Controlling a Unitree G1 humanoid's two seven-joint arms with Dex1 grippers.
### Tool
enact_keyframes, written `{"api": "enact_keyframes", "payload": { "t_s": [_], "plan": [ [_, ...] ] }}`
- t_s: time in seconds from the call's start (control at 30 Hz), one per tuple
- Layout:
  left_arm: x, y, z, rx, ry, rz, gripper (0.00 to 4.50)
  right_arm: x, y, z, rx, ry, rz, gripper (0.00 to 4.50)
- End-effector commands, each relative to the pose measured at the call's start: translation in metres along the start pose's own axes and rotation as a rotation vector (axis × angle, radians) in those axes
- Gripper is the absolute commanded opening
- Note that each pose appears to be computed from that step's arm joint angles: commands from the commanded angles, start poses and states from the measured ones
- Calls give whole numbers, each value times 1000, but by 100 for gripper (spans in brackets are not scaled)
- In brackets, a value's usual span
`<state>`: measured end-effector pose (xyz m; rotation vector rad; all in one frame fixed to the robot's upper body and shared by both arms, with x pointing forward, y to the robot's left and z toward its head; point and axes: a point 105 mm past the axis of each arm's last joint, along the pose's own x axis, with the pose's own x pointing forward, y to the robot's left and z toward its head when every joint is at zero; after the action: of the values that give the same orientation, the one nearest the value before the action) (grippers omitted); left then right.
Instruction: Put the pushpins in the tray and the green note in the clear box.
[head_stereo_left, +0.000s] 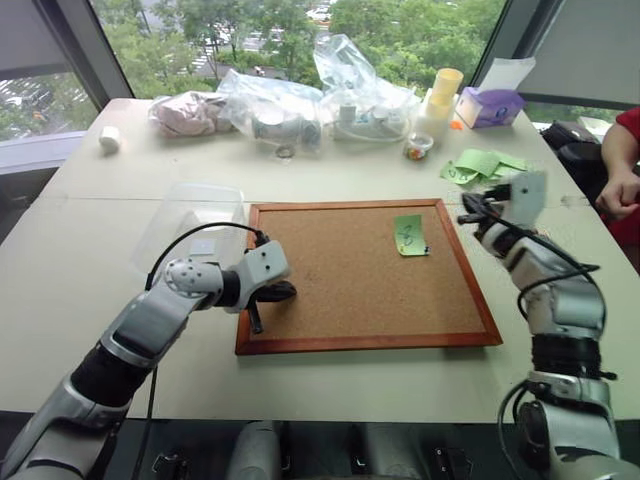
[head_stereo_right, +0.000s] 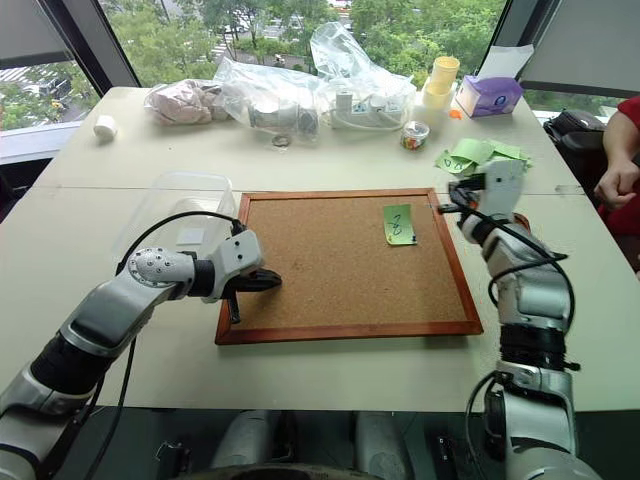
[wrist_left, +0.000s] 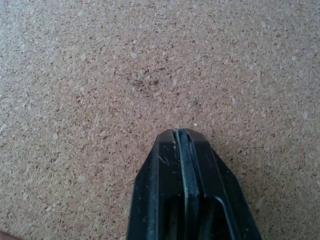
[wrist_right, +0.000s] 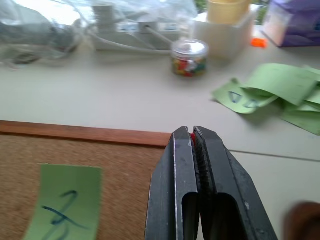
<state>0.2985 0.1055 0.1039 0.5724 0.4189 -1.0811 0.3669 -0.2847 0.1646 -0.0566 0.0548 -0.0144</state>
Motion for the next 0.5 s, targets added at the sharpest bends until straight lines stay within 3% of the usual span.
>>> {"api": "enact_keyframes", "payload": {
  "t_s": [0.03,0.33,0.43,0.5],
  "plan": [
    [5,-9,-15,-29,49,-37,0,-15,-26,11,-39,-9,-134,4],
    [12,-4,-11,-12,40,-48,0,-8,-48,-25,-8,124,-204,4],
    [13,-3,-11,-9,38,-48,0,-3,-51,-31,13,144,-210,88],
    [14,-3,-11,-8,38,-48,0,-1,-54,-33,15,149,-217,182]
  ]
}}
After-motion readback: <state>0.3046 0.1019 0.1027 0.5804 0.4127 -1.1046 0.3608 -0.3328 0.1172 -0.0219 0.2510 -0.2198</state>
